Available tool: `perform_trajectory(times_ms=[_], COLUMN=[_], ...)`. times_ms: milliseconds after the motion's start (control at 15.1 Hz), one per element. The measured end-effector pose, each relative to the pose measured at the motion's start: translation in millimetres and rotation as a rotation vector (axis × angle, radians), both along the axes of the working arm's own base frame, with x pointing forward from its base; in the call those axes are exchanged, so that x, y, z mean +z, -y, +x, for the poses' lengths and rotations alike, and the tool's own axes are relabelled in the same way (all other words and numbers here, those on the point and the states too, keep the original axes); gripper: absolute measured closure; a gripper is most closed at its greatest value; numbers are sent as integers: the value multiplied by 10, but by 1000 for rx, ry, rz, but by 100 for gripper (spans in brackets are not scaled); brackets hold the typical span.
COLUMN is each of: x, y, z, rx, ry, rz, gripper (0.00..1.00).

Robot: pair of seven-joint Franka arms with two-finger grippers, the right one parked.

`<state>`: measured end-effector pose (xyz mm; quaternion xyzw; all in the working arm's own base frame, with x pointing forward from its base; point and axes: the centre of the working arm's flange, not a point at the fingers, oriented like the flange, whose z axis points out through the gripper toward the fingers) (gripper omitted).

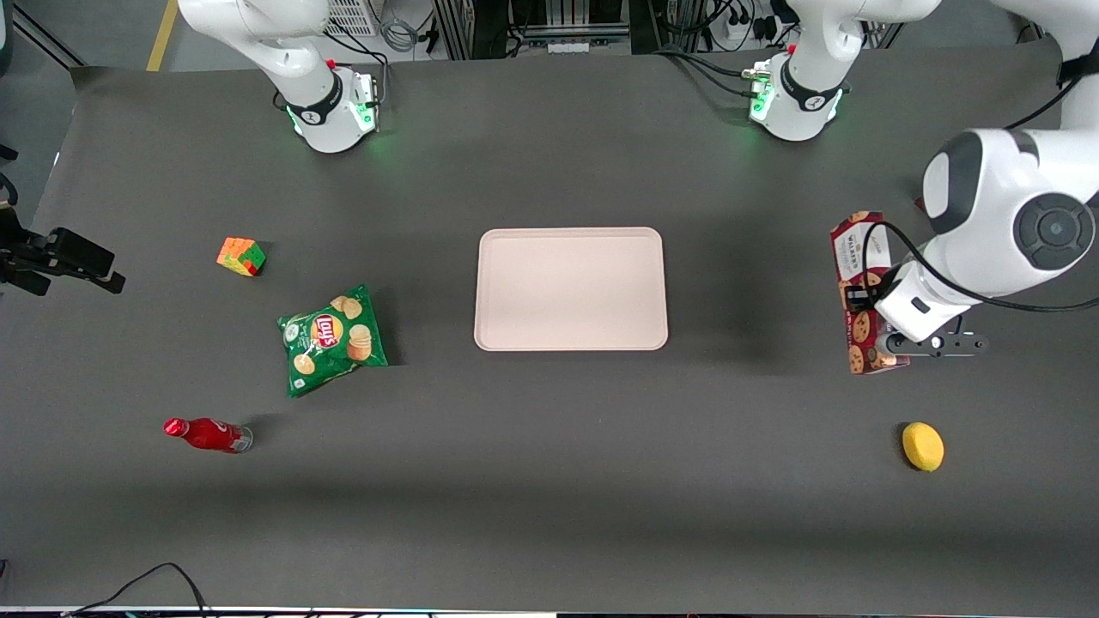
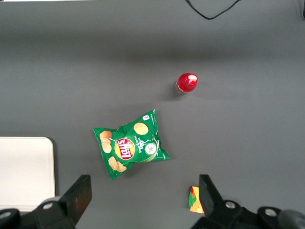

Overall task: Place red cookie box on tray
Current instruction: 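Lift the red box and carry it toward the white tray, then lower the red box onto the tray edge and open the left gripper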

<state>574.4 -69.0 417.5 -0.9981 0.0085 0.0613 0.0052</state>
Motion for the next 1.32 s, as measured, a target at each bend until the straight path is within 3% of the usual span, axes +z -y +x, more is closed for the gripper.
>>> perform_trajectory(times_ms=[264,594,726,858,1123,1321], x=[451,93,-196,-606,-1252,-1555], y=[1055,2271,2619,2814,2832,2912], z=[-33,-362,-498,-681,-967,-1164], rx=[35,111,156,160,159,140], ry=[64,43,56,87,95,112], rz=[-19,-32,-38,-27,-32,1], gripper=[68,68,68,68,68,68])
